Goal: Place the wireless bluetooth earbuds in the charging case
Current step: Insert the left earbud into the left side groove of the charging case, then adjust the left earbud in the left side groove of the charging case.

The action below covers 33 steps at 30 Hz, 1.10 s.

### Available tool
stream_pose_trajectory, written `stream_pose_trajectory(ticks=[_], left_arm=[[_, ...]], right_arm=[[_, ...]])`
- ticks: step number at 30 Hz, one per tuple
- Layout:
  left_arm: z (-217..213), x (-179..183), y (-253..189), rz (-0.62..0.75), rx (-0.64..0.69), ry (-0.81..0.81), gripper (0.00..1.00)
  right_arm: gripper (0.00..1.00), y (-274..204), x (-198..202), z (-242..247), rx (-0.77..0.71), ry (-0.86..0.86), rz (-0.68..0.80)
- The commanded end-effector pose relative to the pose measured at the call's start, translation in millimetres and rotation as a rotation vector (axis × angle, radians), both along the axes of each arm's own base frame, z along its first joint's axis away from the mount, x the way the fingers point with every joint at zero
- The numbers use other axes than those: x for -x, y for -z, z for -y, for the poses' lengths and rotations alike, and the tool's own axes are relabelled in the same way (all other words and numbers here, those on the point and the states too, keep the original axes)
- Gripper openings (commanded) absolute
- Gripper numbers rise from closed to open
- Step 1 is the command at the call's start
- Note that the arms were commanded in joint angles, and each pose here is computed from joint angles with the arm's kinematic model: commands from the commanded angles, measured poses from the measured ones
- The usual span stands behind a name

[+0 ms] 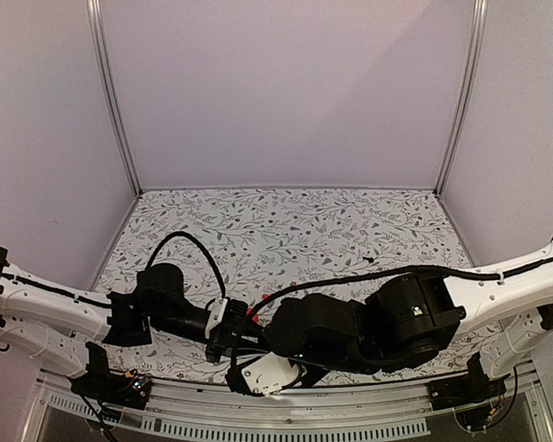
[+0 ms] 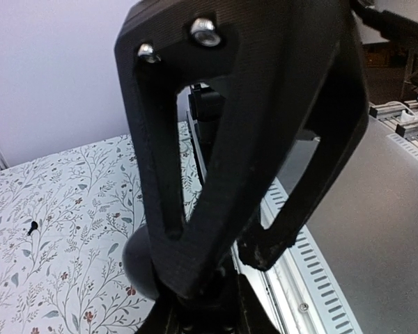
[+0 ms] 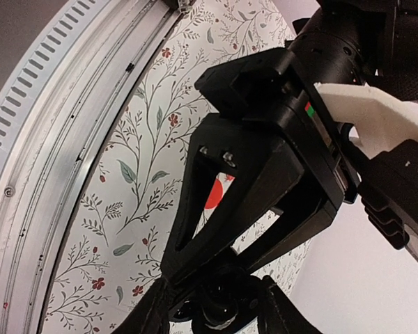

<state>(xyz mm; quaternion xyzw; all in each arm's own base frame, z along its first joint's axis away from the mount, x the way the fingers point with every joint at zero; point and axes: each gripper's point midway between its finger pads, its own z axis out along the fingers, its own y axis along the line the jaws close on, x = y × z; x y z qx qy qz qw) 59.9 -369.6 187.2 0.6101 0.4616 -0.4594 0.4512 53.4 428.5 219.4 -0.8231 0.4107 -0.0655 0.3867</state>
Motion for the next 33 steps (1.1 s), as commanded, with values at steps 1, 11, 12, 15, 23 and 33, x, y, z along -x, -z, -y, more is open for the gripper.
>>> stream_pose_trajectory(ticks=[1,11,12,15,23,33], left_arm=[[-4.3,2.4,-13.9,0.007,0.065,0.017,0.00],[-11.3,-16.8,-26.0,-0.031,0.137,-0.050,0.00],[-12.0,-18.8,-27.2,-0.033,0.143,-0.058,0.00],[-15.0,-25.7,-31.3,-0.041,0.165,-0.084,0.00],[-20.1,-49.2,-52.0,-0.056,0.235,-0.192,0.01],[-16.7,-67.8,-67.7,-0.086,0.265,-0.279,0.01]], right_arm=[[0.43,-25.2,-12.0,2.2,-0.095,0.048,0.047],[0.51,-62.7,-23.9,7.3,-0.286,0.121,0.037],[0.52,-65.3,-24.7,8.3,-0.305,0.128,0.020],[0.53,-70.4,-25.7,14.2,-0.376,0.160,-0.053],[0.57,-77.7,-30.2,29.0,-0.592,0.267,-0.393],[0.57,-69.7,-30.6,17.9,-0.653,0.323,-0.622]])
